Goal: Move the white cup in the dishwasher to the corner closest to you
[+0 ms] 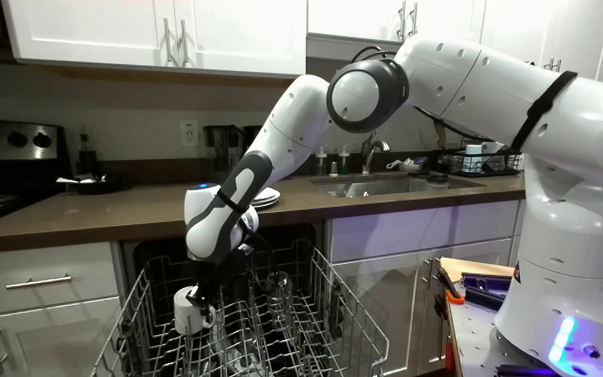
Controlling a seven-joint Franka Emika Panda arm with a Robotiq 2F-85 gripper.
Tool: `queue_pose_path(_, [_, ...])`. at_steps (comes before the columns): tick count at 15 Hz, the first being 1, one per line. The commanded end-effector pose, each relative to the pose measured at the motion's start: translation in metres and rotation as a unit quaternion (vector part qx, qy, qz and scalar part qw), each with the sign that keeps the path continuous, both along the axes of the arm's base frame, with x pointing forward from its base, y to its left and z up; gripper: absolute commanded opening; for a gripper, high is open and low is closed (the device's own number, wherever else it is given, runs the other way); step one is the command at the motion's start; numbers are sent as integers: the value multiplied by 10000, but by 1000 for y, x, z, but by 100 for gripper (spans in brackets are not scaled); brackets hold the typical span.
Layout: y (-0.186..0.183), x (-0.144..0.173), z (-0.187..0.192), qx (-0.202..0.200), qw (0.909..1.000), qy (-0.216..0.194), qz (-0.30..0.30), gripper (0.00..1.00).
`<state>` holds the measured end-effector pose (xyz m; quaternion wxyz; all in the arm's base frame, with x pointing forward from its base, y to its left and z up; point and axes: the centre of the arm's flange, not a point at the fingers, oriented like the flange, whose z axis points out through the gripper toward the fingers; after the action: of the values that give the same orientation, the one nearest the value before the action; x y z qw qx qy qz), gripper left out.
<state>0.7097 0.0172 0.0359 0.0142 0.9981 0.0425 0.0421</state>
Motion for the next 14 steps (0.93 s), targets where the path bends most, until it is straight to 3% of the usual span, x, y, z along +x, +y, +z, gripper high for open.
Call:
queue_pose_path(1, [15, -14, 58, -136, 9999, 10, 42, 10])
queue_pose_path(14, [36, -32, 122, -49, 9994, 257, 228, 10])
